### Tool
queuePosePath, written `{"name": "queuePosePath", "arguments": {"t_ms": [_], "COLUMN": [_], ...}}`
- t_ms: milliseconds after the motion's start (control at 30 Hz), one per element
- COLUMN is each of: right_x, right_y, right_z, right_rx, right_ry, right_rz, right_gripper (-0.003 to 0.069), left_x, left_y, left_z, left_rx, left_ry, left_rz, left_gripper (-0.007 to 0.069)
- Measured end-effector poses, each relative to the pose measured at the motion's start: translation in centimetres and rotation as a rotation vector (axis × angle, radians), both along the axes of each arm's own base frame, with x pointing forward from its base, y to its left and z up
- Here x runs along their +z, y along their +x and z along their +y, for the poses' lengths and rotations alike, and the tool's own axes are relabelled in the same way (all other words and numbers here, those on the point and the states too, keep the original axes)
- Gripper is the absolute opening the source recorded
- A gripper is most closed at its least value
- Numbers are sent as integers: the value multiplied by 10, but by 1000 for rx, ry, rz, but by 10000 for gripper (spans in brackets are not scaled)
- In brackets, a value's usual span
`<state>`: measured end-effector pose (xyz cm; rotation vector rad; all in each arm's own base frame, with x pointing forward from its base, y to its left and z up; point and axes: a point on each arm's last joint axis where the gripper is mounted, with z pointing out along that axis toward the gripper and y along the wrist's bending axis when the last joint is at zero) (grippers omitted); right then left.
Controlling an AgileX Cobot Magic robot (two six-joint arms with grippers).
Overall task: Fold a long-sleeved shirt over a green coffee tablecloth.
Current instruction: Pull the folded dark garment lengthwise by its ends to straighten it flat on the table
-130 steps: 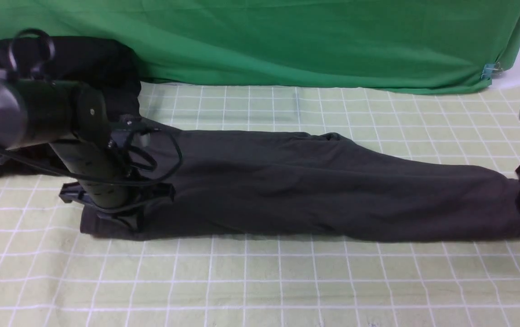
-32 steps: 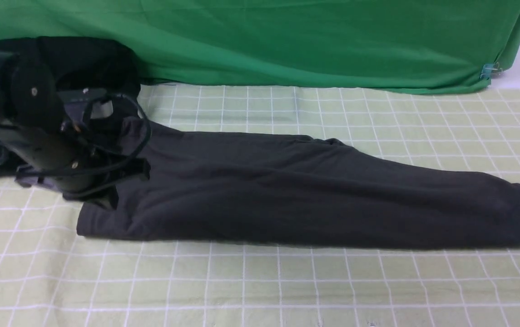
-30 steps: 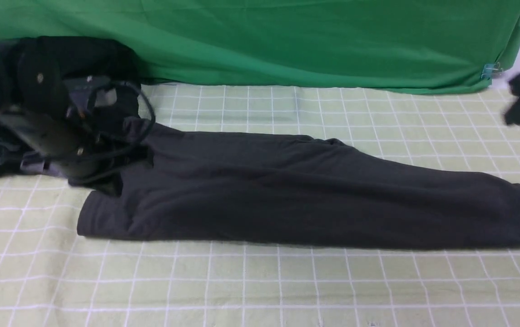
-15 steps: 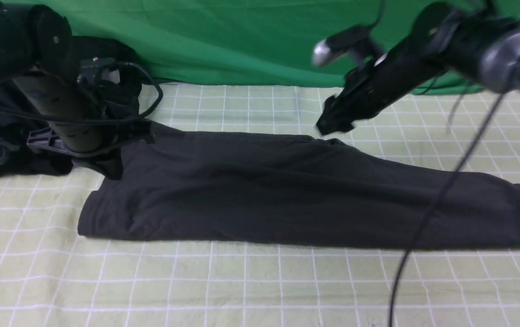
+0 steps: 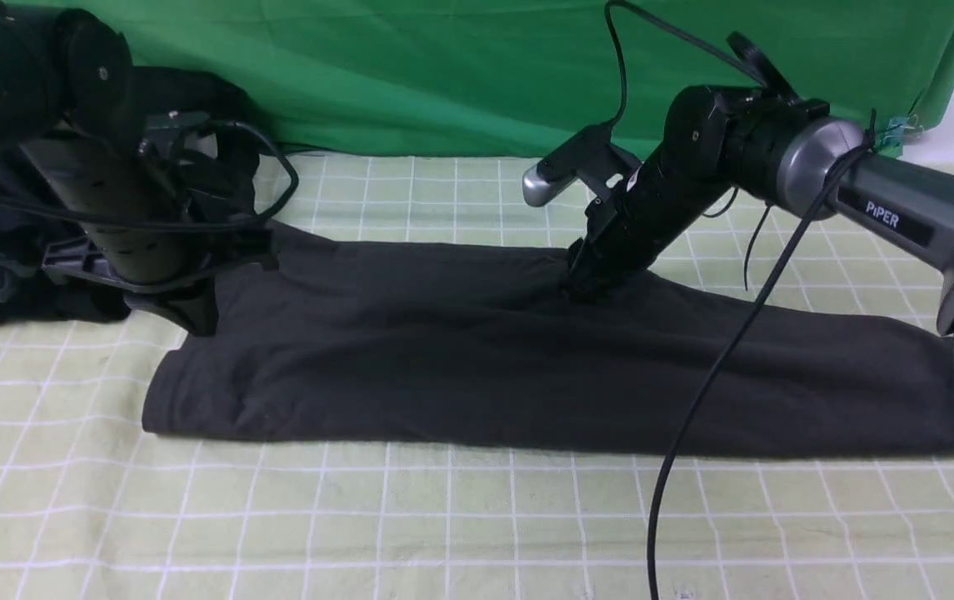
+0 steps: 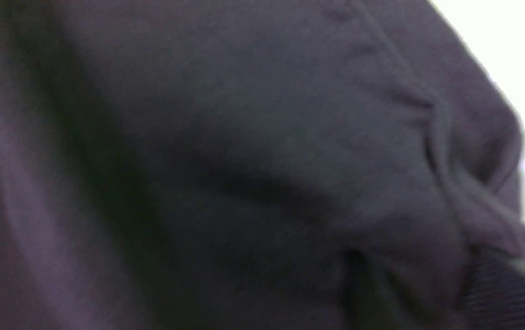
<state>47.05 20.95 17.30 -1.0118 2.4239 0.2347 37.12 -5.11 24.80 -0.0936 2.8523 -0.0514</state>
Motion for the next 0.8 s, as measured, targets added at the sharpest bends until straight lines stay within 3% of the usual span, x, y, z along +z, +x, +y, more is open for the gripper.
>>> {"name": "queuePosePath", "arguments": {"t_ms": [33, 67, 367, 433, 467, 500, 600, 700, 800], "right_x": [6, 11, 35, 32, 32, 30, 21, 9, -5], "right_y": [2, 5, 12, 8, 8, 6, 6, 8, 10], "right_z": [1, 1, 3, 6, 6, 9, 15, 16, 17], "right_rx": [-5, -8, -3, 15, 18, 41, 53, 51, 42], "right_ry": [10, 18, 32, 29, 27, 19, 18, 14, 8], "right_rz": [-18, -36, -103, -71, -71, -68, -60, -47, -22], "right_gripper": [90, 43, 18, 105, 115, 210, 365, 401, 355], "left_x": [0, 0, 0, 0, 0, 0, 0, 0, 0], "left_y": [0, 0, 0, 0, 0, 0, 0, 0, 0], "left_z": [0, 0, 0, 0, 0, 0, 0, 0, 0], "left_rx": [0, 0, 0, 0, 0, 0, 0, 0, 0], "left_ry": [0, 0, 0, 0, 0, 0, -1, -1, -1], "left_rz": [0, 0, -1, -1, -1, -2, -4, -4, -4], "left_gripper": [-3, -3, -3, -3, -3, -3, -3, -3, -3]}}
